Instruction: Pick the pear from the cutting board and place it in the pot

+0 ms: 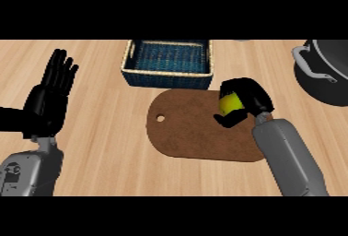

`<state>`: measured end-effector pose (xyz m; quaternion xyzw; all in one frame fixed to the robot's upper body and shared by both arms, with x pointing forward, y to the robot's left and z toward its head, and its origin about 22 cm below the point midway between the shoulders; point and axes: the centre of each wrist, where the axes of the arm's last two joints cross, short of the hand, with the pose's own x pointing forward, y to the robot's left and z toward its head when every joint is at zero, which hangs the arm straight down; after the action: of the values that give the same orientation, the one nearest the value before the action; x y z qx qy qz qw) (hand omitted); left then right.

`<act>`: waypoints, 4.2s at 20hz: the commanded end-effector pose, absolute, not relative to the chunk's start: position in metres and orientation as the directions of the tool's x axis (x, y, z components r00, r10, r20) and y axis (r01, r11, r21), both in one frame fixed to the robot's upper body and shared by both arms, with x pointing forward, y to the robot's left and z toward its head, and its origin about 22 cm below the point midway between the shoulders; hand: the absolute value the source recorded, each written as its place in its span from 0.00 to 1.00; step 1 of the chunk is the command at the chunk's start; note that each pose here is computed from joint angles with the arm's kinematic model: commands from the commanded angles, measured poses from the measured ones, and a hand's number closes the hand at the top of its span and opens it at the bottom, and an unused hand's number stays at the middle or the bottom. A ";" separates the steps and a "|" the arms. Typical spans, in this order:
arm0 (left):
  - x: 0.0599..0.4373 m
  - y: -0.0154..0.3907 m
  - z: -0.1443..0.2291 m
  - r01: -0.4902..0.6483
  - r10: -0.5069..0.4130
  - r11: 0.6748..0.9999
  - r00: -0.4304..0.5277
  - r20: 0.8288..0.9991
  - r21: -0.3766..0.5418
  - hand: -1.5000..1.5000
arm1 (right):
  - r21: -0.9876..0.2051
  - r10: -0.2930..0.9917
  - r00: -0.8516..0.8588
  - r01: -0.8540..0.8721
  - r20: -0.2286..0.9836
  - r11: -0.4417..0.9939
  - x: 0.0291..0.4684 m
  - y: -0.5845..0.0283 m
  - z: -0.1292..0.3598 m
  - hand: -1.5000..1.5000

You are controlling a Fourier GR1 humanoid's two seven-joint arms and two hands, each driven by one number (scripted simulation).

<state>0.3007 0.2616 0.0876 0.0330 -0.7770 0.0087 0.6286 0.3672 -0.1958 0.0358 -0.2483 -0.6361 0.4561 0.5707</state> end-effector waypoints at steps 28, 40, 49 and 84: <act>0.321 0.239 0.096 -0.030 -0.040 0.999 -0.227 0.973 0.034 0.50 | -0.839 0.410 0.846 0.470 0.340 -0.275 0.473 -0.235 0.195 1.00; 0.310 0.270 0.095 -0.093 -0.037 0.995 -0.208 0.977 0.018 0.50 | -0.826 0.411 0.829 0.503 0.379 -0.254 0.452 -0.335 0.175 1.00; 0.315 0.244 0.089 -0.067 -0.040 0.997 -0.215 0.976 0.026 0.50 | -0.849 0.388 0.847 0.472 0.362 -0.237 0.431 -0.377 0.130 1.00; 0.303 0.264 0.073 -0.101 -0.039 0.995 -0.182 0.983 0.020 0.50 | -0.300 0.322 0.275 0.953 0.906 0.029 0.373 -0.452 0.110 0.00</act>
<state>0.3020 0.2638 0.0781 0.0424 -0.7733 0.0190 0.6324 0.3928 -0.4281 0.1059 -0.6220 -0.4963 -0.2898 0.5318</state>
